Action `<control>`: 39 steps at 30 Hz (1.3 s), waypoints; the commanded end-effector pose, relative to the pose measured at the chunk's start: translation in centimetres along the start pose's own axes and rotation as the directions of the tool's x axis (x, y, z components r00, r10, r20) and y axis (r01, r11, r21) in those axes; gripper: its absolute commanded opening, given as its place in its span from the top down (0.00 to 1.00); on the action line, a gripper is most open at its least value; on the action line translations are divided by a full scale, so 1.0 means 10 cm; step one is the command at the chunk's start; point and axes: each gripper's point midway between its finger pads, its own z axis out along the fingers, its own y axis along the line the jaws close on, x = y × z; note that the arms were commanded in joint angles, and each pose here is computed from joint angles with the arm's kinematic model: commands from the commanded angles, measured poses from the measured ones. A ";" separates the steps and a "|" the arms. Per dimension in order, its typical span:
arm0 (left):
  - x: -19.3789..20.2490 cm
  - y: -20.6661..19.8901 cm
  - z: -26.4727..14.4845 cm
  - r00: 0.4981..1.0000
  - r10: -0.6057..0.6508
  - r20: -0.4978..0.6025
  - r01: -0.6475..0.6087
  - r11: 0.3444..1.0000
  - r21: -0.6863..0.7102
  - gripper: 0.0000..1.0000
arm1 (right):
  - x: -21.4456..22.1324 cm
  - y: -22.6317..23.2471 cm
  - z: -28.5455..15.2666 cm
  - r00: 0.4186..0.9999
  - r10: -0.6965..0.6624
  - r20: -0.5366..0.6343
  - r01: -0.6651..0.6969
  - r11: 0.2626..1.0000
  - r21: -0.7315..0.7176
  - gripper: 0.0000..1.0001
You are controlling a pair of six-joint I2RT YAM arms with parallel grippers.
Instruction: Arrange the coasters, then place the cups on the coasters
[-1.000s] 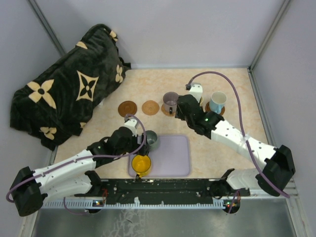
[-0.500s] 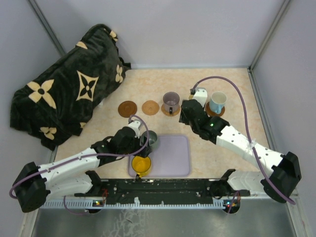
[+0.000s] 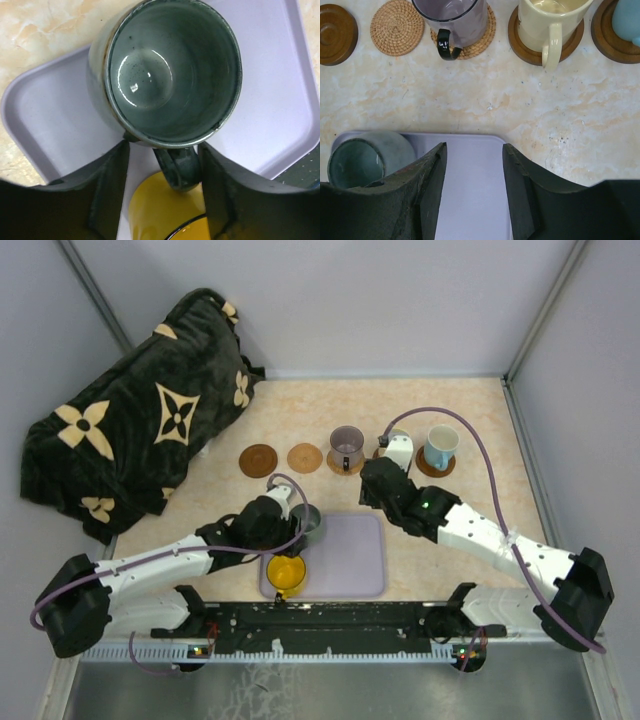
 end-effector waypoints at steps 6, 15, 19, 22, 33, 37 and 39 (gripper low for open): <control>-0.02 -0.06 0.08 1.000 0.016 -0.001 -0.016 1.000 0.015 0.62 | -0.09 0.07 -0.12 0.997 0.062 0.038 -0.060 0.997 -0.051 0.50; -0.28 -0.09 0.02 0.996 0.041 0.075 -0.041 0.999 0.000 1.00 | 0.13 -0.01 -0.09 0.998 0.058 -0.006 -0.058 0.998 -0.037 0.50; -0.49 -0.11 -0.05 0.990 0.059 0.129 -0.057 0.998 -0.022 1.00 | 0.28 -0.10 -0.09 0.997 0.067 -0.025 -0.068 0.997 -0.026 0.50; -0.68 -0.15 -0.12 0.982 0.077 0.171 -0.072 0.997 -0.034 1.00 | 0.33 -0.17 -0.12 0.997 0.075 -0.027 -0.075 0.997 -0.023 0.51; -1.55 -0.07 -0.16 0.937 0.154 0.313 -0.075 0.966 -0.249 1.00 | 0.46 -0.45 -0.25 0.995 0.103 -0.003 -0.103 0.995 0.001 0.53; -1.77 0.07 -0.01 0.946 0.138 0.293 -0.024 0.931 -0.364 1.00 | 0.47 -0.51 -0.31 0.995 0.101 -0.003 -0.101 0.995 0.003 0.54; -1.85 0.17 0.09 0.953 0.135 0.271 -0.010 0.908 -0.419 1.00 | 0.47 -0.53 -0.33 0.995 0.098 -0.001 -0.098 0.995 0.003 0.54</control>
